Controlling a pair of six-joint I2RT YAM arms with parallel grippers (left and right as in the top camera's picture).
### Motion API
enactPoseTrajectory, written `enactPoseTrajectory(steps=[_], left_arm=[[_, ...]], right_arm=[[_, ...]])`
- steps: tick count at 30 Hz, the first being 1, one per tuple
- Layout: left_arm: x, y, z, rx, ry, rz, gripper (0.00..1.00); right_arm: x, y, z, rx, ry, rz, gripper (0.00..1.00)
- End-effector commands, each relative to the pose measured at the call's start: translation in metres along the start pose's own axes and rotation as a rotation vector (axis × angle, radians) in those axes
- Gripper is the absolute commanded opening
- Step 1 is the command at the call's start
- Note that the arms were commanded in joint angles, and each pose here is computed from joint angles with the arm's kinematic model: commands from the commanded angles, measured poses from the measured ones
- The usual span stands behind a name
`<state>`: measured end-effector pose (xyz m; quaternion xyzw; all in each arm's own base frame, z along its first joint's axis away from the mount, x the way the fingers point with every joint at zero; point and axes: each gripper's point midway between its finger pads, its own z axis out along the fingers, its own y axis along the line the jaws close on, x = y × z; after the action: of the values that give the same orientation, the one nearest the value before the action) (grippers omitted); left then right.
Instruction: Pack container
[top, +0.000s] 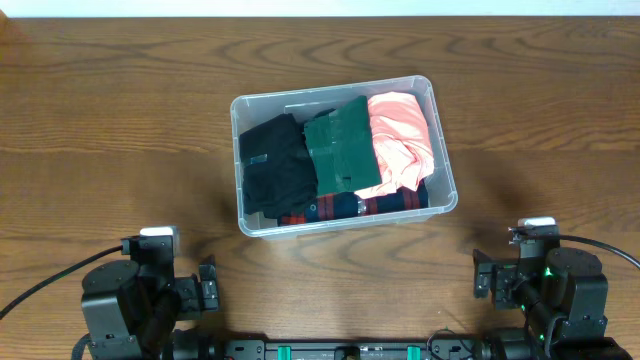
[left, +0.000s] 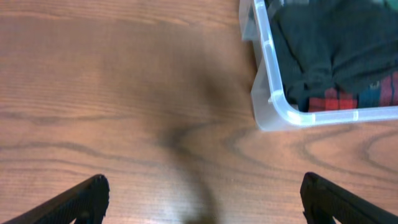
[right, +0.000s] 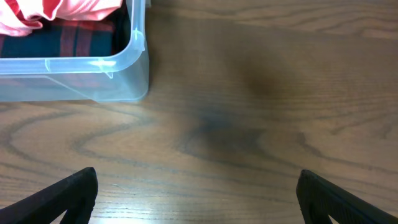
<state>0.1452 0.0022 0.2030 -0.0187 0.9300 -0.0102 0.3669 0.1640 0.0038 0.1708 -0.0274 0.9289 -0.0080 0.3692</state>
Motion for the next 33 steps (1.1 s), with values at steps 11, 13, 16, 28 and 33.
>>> enactPoseTrajectory(steps=[11, 13, 16, 28, 33], left_arm=[[0.000, -0.002, -0.001, 0.009, -0.002, 0.005, 0.98], [0.000, -0.002, -0.001, 0.009, -0.002, 0.005, 0.98], [0.000, -0.002, -0.001, 0.009, -0.002, 0.005, 0.98], [0.000, -0.002, -0.001, 0.009, -0.002, 0.005, 0.98], [0.000, -0.002, -0.001, 0.009, -0.002, 0.005, 0.98]], right_arm=[[-0.001, 0.000, -0.010, 0.000, -0.067, 0.002, 0.99], [-0.003, 0.000, -0.015, -0.001, -0.113, 0.005, 0.99], [-0.007, 0.002, -0.022, -0.013, -0.212, 0.007, 0.99], [-0.052, 0.010, 0.024, -0.028, -0.622, -0.053, 0.99], [-0.058, 0.011, 0.052, -0.005, -0.752, -0.087, 0.99]])
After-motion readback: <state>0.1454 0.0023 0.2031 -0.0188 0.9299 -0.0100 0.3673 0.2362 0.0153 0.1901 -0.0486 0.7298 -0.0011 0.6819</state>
